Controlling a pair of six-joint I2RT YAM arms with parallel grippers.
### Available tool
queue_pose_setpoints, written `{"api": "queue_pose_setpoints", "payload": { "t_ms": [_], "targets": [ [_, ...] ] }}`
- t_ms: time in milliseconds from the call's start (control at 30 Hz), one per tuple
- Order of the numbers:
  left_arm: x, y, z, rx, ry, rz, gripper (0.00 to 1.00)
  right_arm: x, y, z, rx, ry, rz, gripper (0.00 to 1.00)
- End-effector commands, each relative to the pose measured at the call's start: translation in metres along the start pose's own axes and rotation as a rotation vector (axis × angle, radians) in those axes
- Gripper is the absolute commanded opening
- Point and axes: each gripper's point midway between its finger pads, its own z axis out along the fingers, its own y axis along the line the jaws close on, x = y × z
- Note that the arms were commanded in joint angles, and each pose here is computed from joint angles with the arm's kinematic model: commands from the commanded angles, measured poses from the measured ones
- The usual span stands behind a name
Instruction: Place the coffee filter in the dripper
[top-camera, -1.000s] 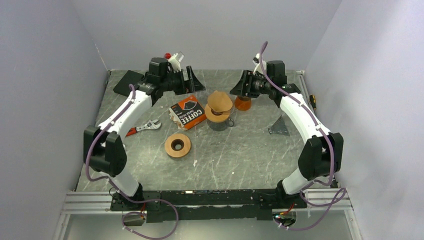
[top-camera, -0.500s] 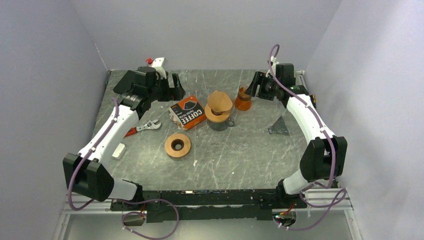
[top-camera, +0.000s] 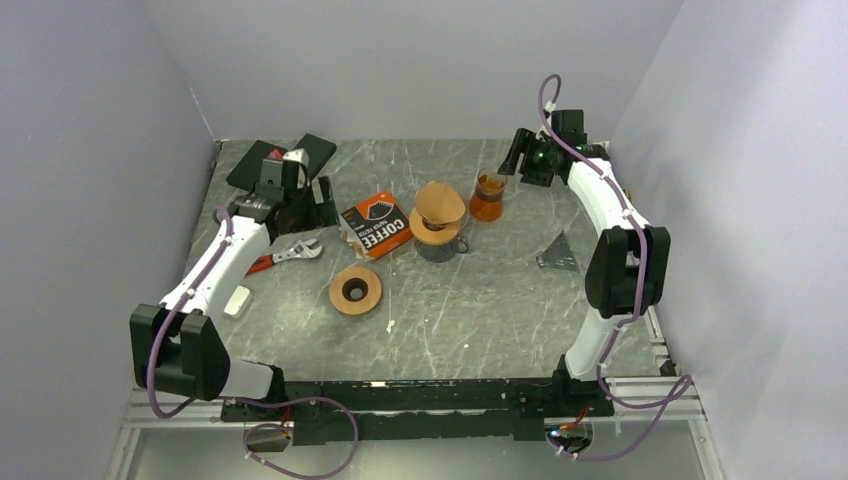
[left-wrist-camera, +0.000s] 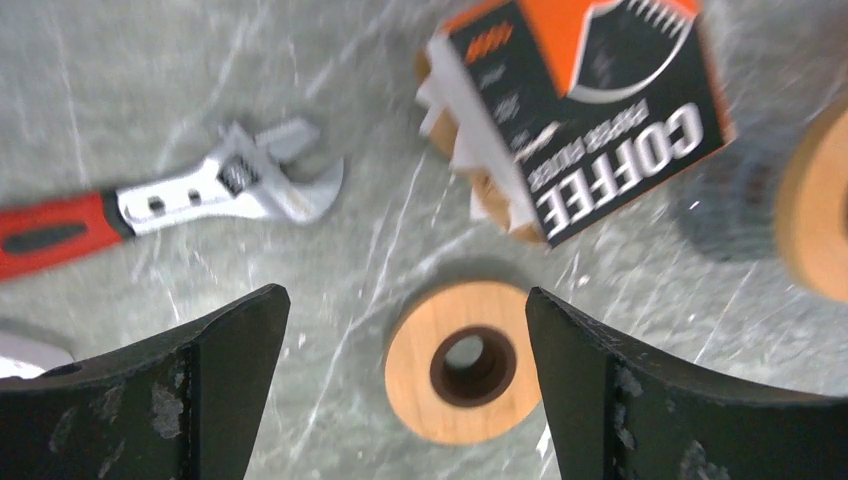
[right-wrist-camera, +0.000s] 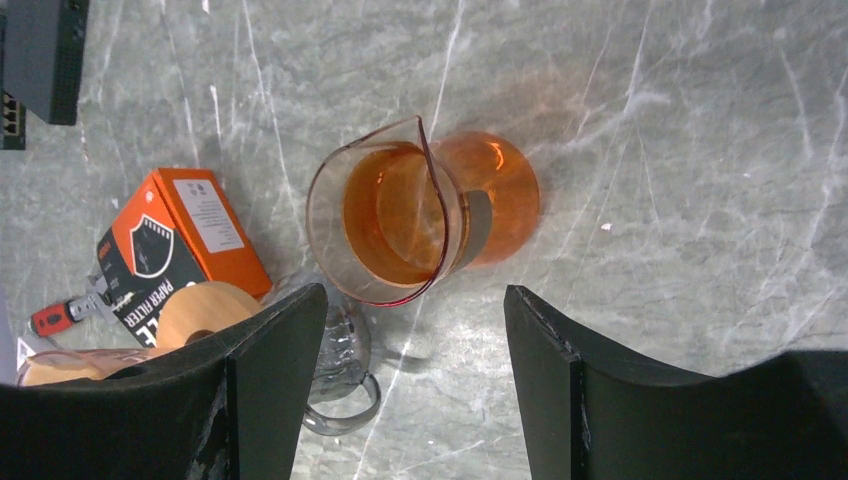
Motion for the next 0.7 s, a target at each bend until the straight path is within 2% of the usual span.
{"api": "queue_pose_setpoints", "payload": {
  "t_ms": [0, 133, 300, 433, 667],
  "targets": [
    [0.053, 0.011, 0.005, -0.029, 0.187, -0.051, 0.93, -0.016, 0.013, -0.007, -0.042, -0.02, 0.018, 0.7],
    [0.094, 0.011, 0.012, -0.008, 0.334, -0.082, 0.91, -0.019, 0.018, -0.012, -0.072, -0.027, 0.028, 0.7],
    [0.13, 0.01, 0.018, -0.03, 0.446, -0.085, 0.9, -0.024, 0.022, -0.02, -0.085, -0.037, 0.024, 0.7],
    [0.144, 0.001, 0.018, -0.028, 0.476, -0.066, 0.89, -0.026, 0.027, -0.025, -0.098, -0.049, 0.022, 0.7],
    [0.166, 0.01, 0.028, -0.082, 0.529, -0.047, 0.87, -0.031, 0.033, -0.029, -0.122, -0.058, 0.022, 0.7]
  ]
}}
